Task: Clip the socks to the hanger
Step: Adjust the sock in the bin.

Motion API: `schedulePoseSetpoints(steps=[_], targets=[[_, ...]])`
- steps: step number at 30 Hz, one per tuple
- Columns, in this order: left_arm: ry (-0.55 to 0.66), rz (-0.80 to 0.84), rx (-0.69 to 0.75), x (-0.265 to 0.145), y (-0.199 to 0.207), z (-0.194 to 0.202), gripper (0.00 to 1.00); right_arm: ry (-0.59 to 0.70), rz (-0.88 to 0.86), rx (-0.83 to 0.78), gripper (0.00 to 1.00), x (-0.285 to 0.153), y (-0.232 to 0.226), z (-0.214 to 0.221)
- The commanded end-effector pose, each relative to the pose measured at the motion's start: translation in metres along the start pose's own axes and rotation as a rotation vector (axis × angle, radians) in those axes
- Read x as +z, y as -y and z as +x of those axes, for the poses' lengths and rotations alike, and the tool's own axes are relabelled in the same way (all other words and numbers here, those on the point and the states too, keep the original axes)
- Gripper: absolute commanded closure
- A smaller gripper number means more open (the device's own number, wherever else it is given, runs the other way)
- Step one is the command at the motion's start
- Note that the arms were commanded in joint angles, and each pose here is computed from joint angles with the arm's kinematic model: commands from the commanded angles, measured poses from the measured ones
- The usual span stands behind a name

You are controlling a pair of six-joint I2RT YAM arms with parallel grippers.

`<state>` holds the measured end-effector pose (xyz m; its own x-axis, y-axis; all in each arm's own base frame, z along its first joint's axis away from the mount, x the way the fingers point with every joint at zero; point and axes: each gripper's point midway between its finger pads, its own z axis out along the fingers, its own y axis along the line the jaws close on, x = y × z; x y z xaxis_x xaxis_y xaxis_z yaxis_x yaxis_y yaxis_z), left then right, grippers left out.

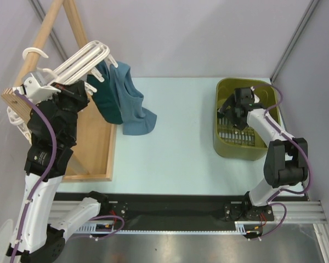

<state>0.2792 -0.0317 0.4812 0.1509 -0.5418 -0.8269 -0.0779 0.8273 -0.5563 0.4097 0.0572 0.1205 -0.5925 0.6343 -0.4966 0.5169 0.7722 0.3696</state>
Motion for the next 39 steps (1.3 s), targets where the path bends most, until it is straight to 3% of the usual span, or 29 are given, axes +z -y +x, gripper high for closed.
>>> schedulePoseSetpoints(steps=[1,11,15,17,18,19,22,24,33,35,36,37,39], targets=[[-0.151,0.009,-0.075,-0.002,0.000,0.043,1.00,0.086,0.083,0.073,0.02,0.015,0.014,-0.015],[-0.163,0.011,-0.080,0.000,0.000,0.047,1.00,0.125,0.208,0.034,0.11,0.076,0.042,-0.034],[-0.166,0.005,-0.078,0.001,-0.001,0.049,1.00,0.237,0.118,-0.042,0.22,0.069,0.017,-0.070],[-0.165,0.011,-0.082,-0.001,0.000,0.048,1.00,0.273,0.083,-0.103,0.41,0.062,0.009,-0.082],[-0.166,0.012,-0.084,0.000,0.001,0.048,1.00,0.297,0.058,-0.120,0.55,0.055,0.002,-0.089],[-0.165,0.015,-0.087,-0.001,0.001,0.047,1.00,0.320,0.042,-0.130,0.76,0.049,-0.004,-0.098],[-0.165,0.018,-0.089,-0.001,0.002,0.047,1.00,0.358,-0.024,-0.193,0.94,0.033,-0.021,-0.111],[-0.166,0.021,-0.091,-0.001,0.003,0.047,1.00,0.364,-0.045,-0.234,1.00,0.027,-0.027,-0.116],[-0.167,0.013,-0.079,-0.002,0.000,0.047,1.00,0.497,-0.096,-0.272,1.00,0.000,-0.037,-0.151],[-0.166,0.019,-0.083,-0.002,0.002,0.047,1.00,0.450,-0.058,-0.134,0.94,0.005,-0.025,-0.152],[-0.166,0.019,-0.083,-0.002,0.002,0.047,1.00,0.370,-0.009,-0.062,0.74,0.008,-0.007,-0.147],[-0.168,0.020,-0.084,-0.001,0.002,0.048,1.00,0.322,-0.023,0.007,0.30,0.011,-0.005,-0.140],[-0.167,0.026,-0.093,-0.001,0.003,0.049,1.00,0.220,-0.061,0.142,0.09,0.021,-0.005,-0.113]])
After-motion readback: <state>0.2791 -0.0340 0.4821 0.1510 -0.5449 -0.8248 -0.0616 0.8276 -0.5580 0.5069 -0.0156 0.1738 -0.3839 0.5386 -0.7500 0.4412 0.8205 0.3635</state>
